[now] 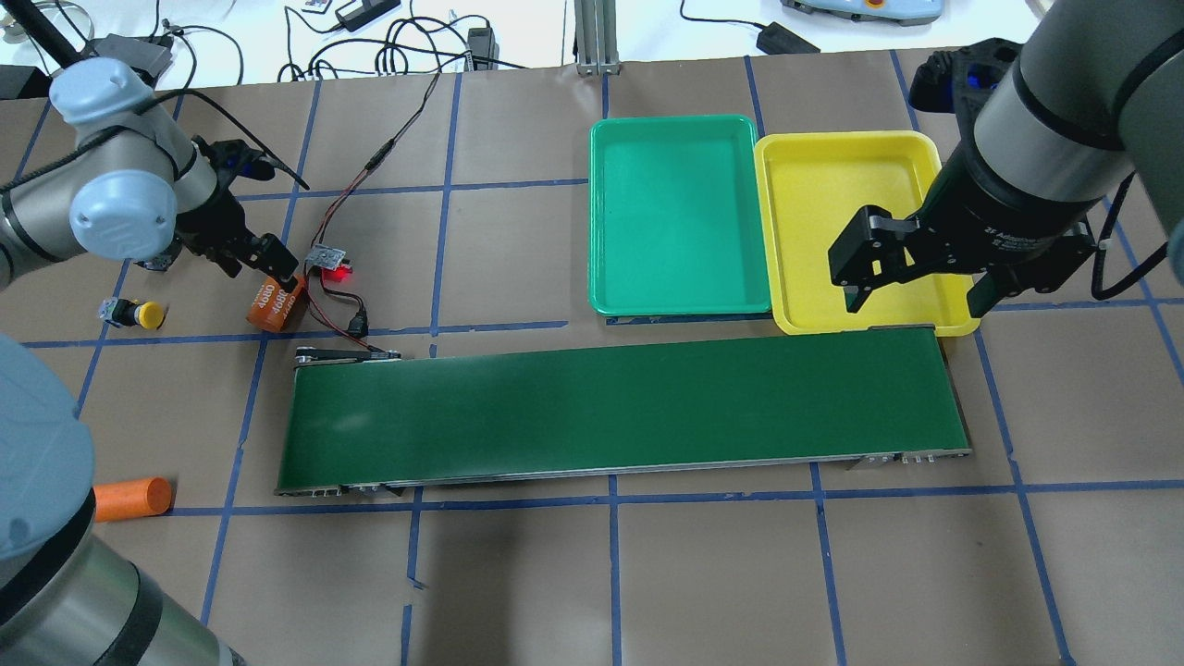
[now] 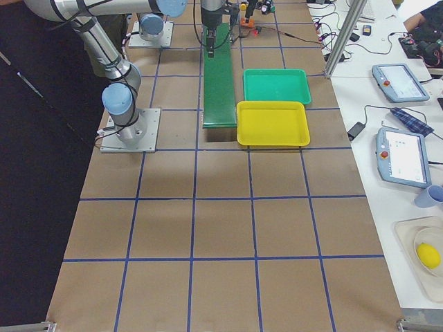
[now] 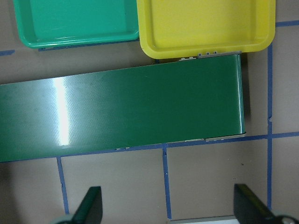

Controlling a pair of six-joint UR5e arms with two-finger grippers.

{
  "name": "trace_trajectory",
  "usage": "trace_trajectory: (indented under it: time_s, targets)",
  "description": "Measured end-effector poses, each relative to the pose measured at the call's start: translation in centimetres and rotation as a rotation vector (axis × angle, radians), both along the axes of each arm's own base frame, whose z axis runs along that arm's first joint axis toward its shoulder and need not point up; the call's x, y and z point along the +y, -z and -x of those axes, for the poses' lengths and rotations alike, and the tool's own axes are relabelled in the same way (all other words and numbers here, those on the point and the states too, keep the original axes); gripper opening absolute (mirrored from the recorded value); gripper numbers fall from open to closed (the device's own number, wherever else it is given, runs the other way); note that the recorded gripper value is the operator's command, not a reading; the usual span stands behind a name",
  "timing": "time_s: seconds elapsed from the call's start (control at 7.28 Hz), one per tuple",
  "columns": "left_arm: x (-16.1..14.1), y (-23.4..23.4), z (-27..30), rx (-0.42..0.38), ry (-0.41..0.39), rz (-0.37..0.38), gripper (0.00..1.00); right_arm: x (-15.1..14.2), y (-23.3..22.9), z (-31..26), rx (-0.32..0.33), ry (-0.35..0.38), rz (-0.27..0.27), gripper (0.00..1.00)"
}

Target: Sort buttons by color to trays

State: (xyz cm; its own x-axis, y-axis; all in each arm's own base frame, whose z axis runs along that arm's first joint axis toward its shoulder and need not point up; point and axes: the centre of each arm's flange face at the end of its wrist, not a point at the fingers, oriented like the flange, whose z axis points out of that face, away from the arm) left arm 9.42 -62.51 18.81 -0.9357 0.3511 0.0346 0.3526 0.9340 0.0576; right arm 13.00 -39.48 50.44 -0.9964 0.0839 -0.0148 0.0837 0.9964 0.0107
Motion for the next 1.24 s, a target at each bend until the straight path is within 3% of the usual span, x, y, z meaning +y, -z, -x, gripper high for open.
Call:
trace_trajectory:
  time_s: [0.14,0.41,0.82,0.96,1.24]
  targets:
    - [0.1,0.8,-0.1,0.003,0.003,-0.004,0.09,0.0,0.0,0.0,0.000,0.000,0.000,1.00]
    - [0.9,0.8,0.2,0.020,0.005,-0.057,0.00,0.2,-0.1,0.0,0.000,-0.001,0.003,1.00]
    - [2.9,-6.2,2.3,0.012,0.033,-0.078,0.00,0.5,-0.2,-0.1,-0.001,-0.001,0.006,1.00]
    - [4.3,-9.7,5.0,0.006,0.104,-0.076,0.00,0.5,-0.2,-0.1,-0.001,-0.001,0.006,1.00]
    - [8.9,-13.6,14.8,0.013,0.398,-0.085,0.00,0.5,-0.2,0.0,0.000,-0.001,0.006,1.00]
